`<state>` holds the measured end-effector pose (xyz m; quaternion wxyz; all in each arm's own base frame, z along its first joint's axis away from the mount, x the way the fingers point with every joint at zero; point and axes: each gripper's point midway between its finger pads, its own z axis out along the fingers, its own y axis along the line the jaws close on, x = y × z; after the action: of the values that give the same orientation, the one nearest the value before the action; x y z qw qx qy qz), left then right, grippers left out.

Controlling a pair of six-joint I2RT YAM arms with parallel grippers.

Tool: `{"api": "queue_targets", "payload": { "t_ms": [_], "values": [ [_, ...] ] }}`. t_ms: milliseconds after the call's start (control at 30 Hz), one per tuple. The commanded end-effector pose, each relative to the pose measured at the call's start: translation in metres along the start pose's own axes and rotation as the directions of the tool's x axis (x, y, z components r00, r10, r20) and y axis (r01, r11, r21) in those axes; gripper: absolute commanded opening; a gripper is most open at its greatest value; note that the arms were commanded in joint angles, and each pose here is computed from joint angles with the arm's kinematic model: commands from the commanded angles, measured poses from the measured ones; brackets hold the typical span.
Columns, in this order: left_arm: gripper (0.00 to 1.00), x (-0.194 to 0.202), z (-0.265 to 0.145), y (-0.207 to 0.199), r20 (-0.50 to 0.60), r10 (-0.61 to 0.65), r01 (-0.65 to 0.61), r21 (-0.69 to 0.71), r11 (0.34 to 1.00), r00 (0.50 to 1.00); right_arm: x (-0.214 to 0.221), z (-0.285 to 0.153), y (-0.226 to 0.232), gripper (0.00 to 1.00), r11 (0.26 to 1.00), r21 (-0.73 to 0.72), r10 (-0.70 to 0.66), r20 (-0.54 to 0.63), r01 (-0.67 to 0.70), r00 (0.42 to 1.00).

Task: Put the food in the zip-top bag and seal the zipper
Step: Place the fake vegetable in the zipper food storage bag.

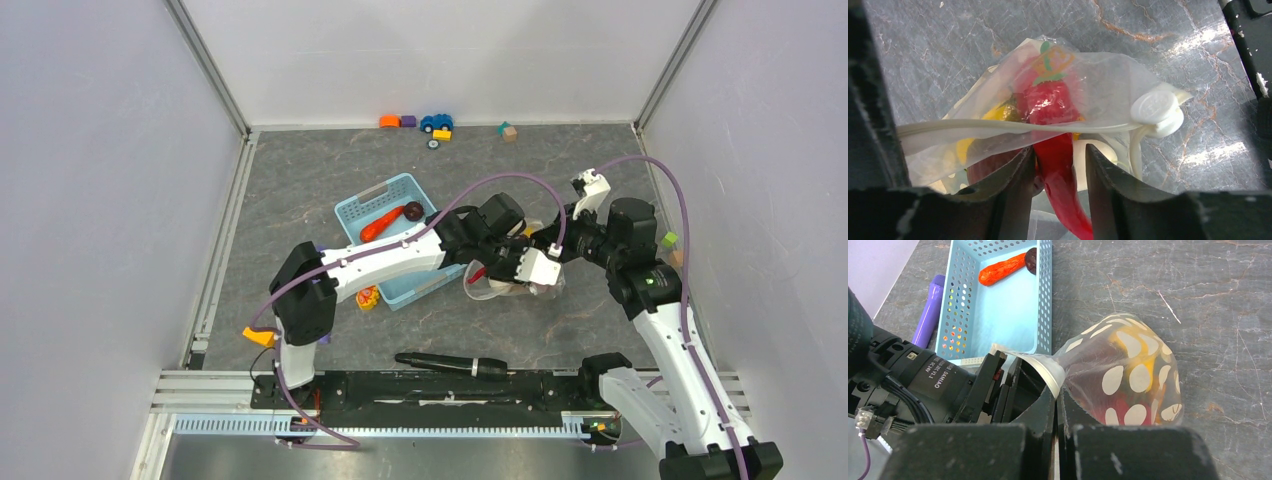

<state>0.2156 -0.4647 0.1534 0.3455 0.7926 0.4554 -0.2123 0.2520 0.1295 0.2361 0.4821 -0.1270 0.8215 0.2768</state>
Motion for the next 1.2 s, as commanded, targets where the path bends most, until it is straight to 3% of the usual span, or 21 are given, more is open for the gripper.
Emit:
{"api": "queue_targets", "payload": {
  "t_ms": [0,233,367,433,967,1167],
  "values": [
    [0.49,-0.020,-0.010,0.013,0.030,0.038,-0.037,-0.047,0.998,0.999,-0.029,-0.006,0.009,0.01,0.998,-0.020,-0.053,0.104,0.055,0.993],
    [0.72,-0.031,-0.022,0.011,0.085,0.037,-0.030,-0.075,0.997,0.996,-0.028,-0.006,0.008,0.01,0.998,-0.019,-0.056,0.101,0.059,0.993],
    [0.75,-0.035,-0.028,0.008,0.102,0.035,-0.028,-0.071,0.997,0.994,-0.030,-0.008,0.009,0.01,0.998,-0.019,-0.064,0.110,0.066,0.992],
    [0.99,-0.040,-0.031,0.007,0.114,0.027,-0.019,-0.072,0.997,0.993,-0.031,-0.009,0.010,0.01,0.998,-0.020,-0.065,0.113,0.068,0.991],
    [1.00,-0.047,-0.058,0.005,0.153,0.020,0.003,-0.146,0.989,0.988,-0.030,-0.011,0.003,0.01,0.997,0.024,-0.076,0.117,0.074,0.990],
    [1.00,-0.064,-0.079,0.003,0.268,-0.040,0.097,-0.200,0.975,0.963,-0.028,-0.009,-0.002,0.01,0.997,0.046,-0.074,0.110,0.069,0.991]
  ]
}}
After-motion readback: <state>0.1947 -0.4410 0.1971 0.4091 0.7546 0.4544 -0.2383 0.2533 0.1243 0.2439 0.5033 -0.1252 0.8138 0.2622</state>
